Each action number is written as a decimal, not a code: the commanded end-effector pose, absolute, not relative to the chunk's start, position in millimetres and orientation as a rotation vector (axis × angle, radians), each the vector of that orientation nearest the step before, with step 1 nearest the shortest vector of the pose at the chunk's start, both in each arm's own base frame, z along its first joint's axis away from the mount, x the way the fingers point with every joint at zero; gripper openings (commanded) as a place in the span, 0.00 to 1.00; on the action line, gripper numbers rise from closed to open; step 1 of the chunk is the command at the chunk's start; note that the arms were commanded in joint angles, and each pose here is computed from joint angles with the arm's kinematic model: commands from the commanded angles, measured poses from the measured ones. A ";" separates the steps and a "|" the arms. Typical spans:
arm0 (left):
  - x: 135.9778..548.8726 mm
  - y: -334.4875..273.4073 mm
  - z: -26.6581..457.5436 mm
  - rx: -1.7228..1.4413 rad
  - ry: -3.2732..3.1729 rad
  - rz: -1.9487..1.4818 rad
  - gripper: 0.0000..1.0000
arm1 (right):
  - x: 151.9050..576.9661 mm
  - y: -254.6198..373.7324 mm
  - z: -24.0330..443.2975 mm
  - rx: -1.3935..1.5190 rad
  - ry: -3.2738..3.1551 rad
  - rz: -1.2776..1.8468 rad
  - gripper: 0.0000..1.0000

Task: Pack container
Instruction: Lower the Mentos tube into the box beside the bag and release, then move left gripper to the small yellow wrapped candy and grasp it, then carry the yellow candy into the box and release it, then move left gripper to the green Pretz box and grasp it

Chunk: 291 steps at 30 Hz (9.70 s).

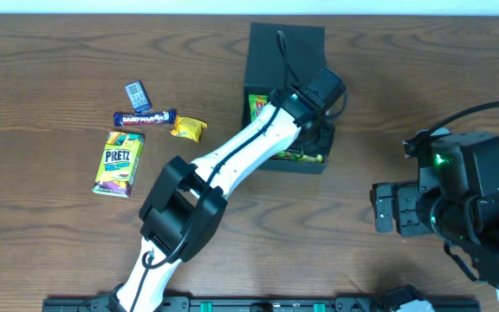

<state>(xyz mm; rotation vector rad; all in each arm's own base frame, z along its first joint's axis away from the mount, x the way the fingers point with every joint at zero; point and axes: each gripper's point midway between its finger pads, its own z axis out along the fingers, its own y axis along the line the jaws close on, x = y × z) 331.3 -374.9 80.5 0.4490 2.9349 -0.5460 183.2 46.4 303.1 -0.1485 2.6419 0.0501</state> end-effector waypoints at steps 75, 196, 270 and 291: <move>476.6 -232.0 140.4 -0.066 2.583 0.118 0.06 | 183.2 44.7 305.9 -0.155 2.632 0.046 0.99; 456.1 -327.9 129.3 0.333 2.646 -0.471 0.27 | 183.2 44.7 305.9 -0.155 2.632 0.046 0.99; 413.6 -24.6 188.8 -0.418 2.889 0.199 0.32 | 183.1 44.8 305.9 -0.155 2.632 0.047 0.99; 344.6 15.5 134.9 -0.115 3.003 0.023 0.49 | 183.2 44.7 305.9 -0.155 2.632 0.046 0.99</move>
